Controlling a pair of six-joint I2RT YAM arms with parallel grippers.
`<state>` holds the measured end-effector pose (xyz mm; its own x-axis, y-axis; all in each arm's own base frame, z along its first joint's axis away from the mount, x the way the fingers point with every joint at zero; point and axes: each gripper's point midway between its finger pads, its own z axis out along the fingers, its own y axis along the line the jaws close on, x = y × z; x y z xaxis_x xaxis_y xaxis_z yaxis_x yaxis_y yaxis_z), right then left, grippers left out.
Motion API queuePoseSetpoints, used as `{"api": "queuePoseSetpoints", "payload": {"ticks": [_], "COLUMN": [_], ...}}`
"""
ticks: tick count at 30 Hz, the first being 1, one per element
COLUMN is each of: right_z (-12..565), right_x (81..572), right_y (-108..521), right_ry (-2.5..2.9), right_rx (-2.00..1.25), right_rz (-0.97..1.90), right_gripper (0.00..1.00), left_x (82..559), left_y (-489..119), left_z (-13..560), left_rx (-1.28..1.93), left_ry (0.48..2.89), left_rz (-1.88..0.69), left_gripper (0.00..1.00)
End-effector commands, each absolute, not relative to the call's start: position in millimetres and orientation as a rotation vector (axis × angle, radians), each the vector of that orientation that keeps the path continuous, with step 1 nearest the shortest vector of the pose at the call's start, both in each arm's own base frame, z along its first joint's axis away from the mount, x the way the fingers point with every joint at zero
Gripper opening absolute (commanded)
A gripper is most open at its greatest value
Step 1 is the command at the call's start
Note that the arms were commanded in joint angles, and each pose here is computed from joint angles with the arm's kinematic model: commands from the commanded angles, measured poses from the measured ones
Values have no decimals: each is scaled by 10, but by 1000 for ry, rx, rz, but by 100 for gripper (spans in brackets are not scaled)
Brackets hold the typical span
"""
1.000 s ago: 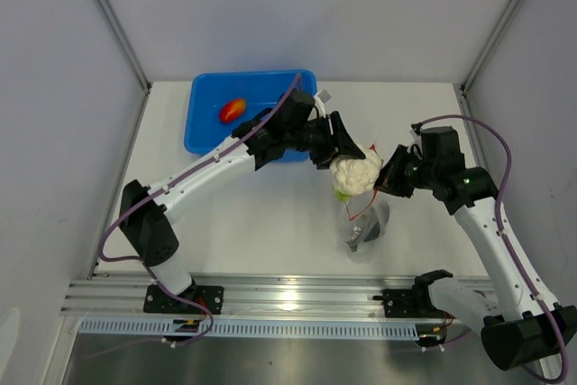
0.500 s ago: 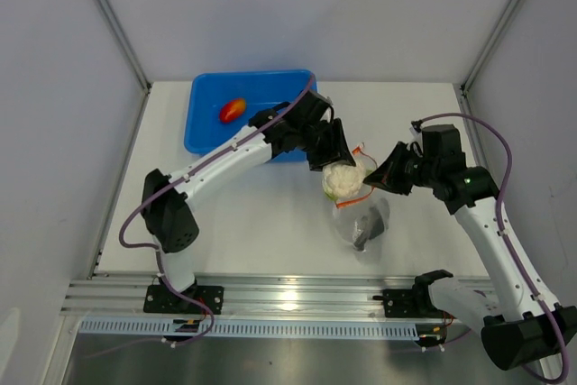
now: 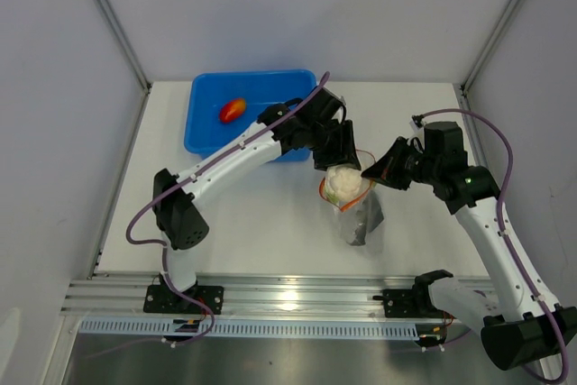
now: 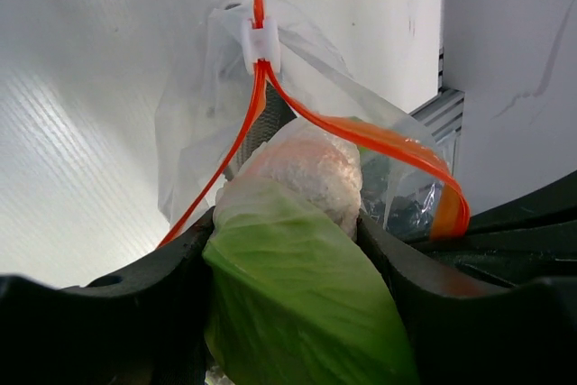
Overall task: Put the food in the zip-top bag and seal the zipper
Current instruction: Place the fake vegetable in the zipper food storage bag, then pick up the fake fruit from the bin.
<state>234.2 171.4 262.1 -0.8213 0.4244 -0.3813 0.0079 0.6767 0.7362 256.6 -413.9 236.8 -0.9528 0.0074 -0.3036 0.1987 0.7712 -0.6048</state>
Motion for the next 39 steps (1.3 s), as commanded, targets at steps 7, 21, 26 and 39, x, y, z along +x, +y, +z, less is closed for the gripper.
{"api": "queuePoseSetpoints", "payload": {"ticks": [7,21,26,39], "right_z": [2728,2662,2662,2564], "right_x": [2364,2301,2277,2188], "right_y": [1748,1704,1683,1624], "right_ry": [2310,2321,2323,2357], "right_rx": [307,313,305,308], "right_rz": [1068,1068,1055,1016], "right_gripper": [0,0,0,0], "left_x": [2471,2522,2537,2885], "left_y": [-4212,-3913,-3683,-2855], "left_z": [2779,3100,3170,2868], "left_rx": [265,345,346,111], "left_ry": [2584,2405,2355,2391], "left_rz": [-1055,-936,-843,-696], "left_gripper": [59,100,99,99]}}
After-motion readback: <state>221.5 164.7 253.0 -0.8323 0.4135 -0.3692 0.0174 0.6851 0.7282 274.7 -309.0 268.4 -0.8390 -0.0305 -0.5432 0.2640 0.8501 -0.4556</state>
